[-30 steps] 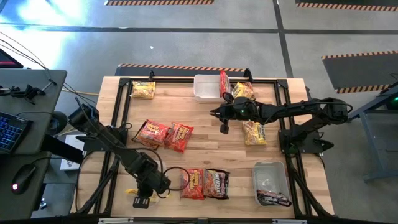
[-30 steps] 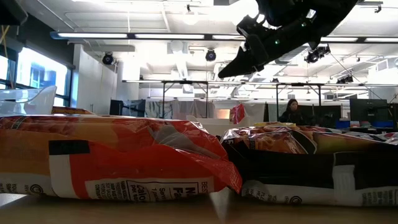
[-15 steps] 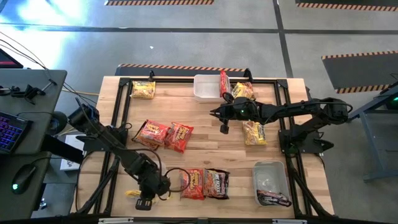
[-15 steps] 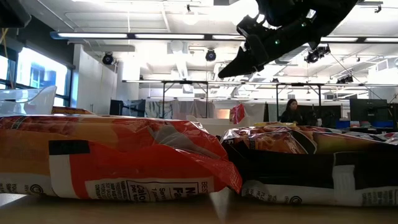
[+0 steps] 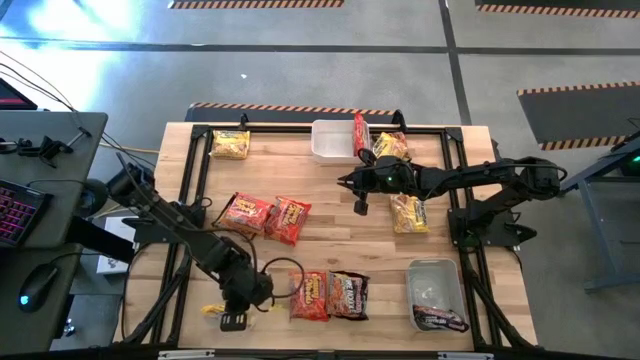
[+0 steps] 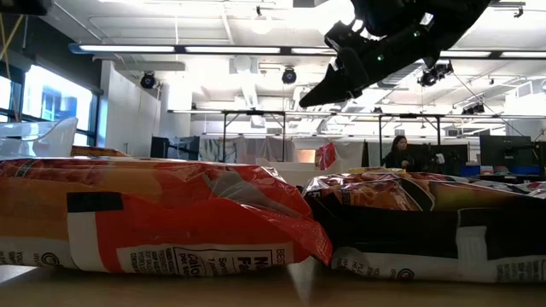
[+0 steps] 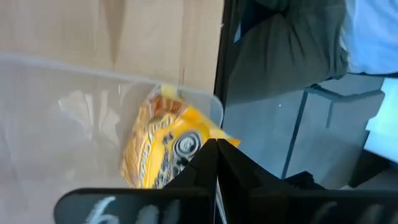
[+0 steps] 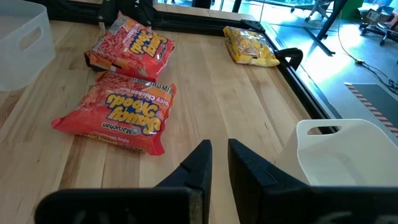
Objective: Sort Maruchan noodles
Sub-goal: Put the yellow noodle pack into the transparent bin
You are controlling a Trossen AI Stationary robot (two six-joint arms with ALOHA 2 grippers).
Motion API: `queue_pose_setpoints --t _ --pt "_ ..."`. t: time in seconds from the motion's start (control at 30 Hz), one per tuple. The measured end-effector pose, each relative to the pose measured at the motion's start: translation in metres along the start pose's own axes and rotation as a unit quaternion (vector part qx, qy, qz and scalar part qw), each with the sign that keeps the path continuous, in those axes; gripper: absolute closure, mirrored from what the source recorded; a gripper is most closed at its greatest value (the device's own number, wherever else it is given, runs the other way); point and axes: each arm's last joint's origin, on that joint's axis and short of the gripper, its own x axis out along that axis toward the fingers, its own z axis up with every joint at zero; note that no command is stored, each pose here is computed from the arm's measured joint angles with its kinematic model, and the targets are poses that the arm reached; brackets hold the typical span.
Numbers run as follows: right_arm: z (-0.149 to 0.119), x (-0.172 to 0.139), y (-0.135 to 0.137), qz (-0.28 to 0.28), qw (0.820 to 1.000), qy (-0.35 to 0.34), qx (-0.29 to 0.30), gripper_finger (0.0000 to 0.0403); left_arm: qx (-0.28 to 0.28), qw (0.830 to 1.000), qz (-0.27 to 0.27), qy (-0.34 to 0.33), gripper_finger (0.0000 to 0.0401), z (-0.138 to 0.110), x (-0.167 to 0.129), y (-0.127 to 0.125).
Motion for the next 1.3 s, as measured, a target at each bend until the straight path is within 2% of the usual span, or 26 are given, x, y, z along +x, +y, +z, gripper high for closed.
queue_pose_setpoints --t 0.27,0.63,1.3 --pt "0.0 0.0 0.0 0.0 1.0 0.001 -0.002 0.0366 -0.002 0.999 0.0 0.042 0.0401 -0.007 0.014 -0.006" --pt "0.0 0.0 0.0 0.0 1.0 0.001 -0.002 0.0366 0.015 0.998 0.012 0.052 0.0401 -0.001 0.029 -0.004" --pt "0.0 0.0 0.0 0.0 1.0 0.002 -0.004 0.0366 0.017 1.0 -0.005 0.024 0.0401 0.007 0.033 -0.007"
